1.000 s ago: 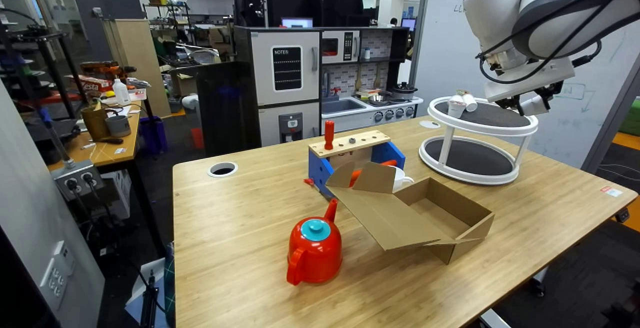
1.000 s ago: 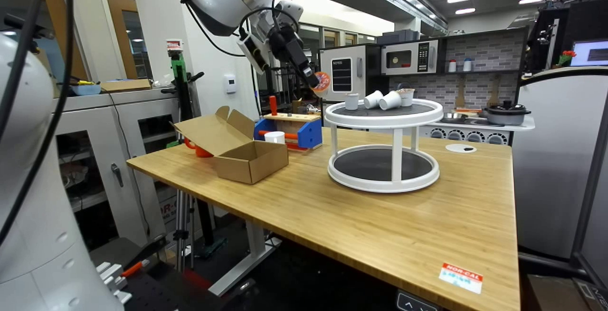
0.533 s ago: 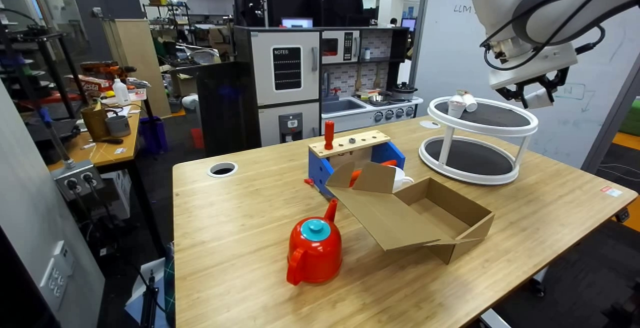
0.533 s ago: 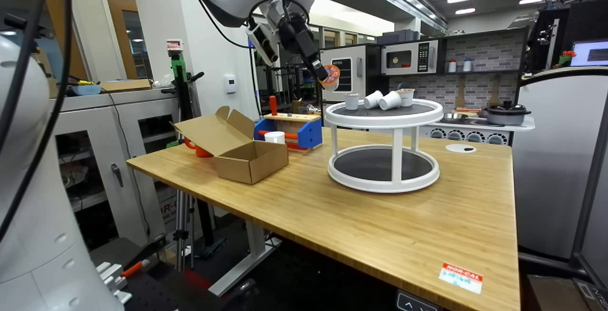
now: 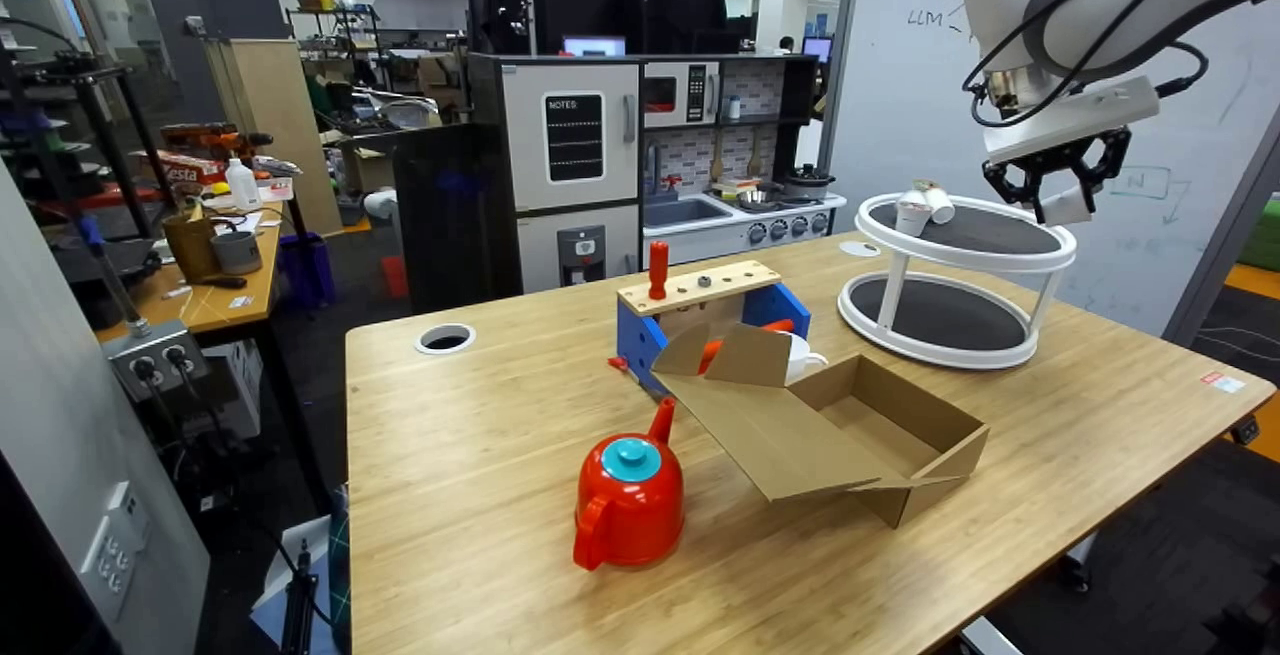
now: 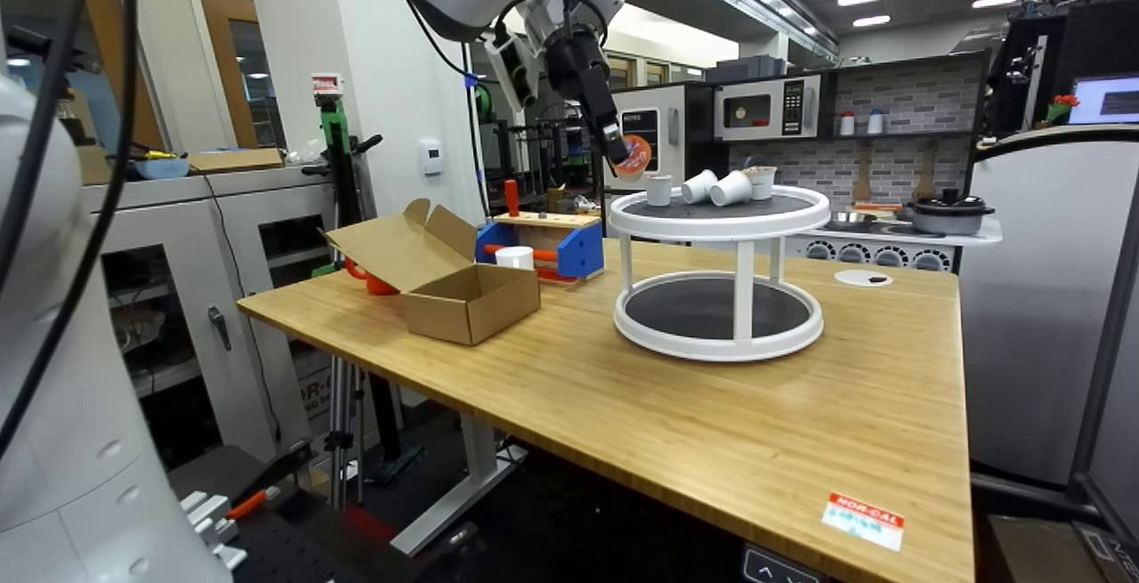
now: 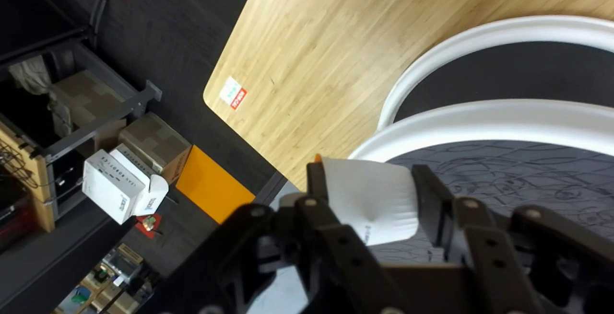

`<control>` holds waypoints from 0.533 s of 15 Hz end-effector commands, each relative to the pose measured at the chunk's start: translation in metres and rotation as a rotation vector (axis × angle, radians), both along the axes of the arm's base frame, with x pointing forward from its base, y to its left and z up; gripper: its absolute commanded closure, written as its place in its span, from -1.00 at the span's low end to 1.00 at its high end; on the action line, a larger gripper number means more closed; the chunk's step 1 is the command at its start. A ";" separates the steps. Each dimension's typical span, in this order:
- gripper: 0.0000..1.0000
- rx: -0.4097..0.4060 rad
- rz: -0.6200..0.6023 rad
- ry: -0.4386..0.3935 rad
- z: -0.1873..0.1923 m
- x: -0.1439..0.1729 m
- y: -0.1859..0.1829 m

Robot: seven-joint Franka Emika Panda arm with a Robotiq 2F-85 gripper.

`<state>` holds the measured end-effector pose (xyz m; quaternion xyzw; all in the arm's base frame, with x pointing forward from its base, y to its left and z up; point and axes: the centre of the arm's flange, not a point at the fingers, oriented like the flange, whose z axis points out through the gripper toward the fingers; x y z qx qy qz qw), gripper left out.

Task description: Put one of the cups on the stand in the box and then put it back on the stand

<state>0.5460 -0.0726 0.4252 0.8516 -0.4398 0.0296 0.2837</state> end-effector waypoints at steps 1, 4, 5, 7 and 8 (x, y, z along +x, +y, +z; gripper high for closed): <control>0.56 0.054 -0.014 0.000 0.001 0.008 -0.019; 0.56 0.061 -0.037 -0.013 0.000 0.011 -0.028; 0.56 0.058 -0.040 -0.017 0.000 0.012 -0.028; 0.56 0.044 -0.037 -0.014 0.001 0.011 -0.026; 0.06 0.028 -0.041 -0.009 -0.001 0.006 -0.024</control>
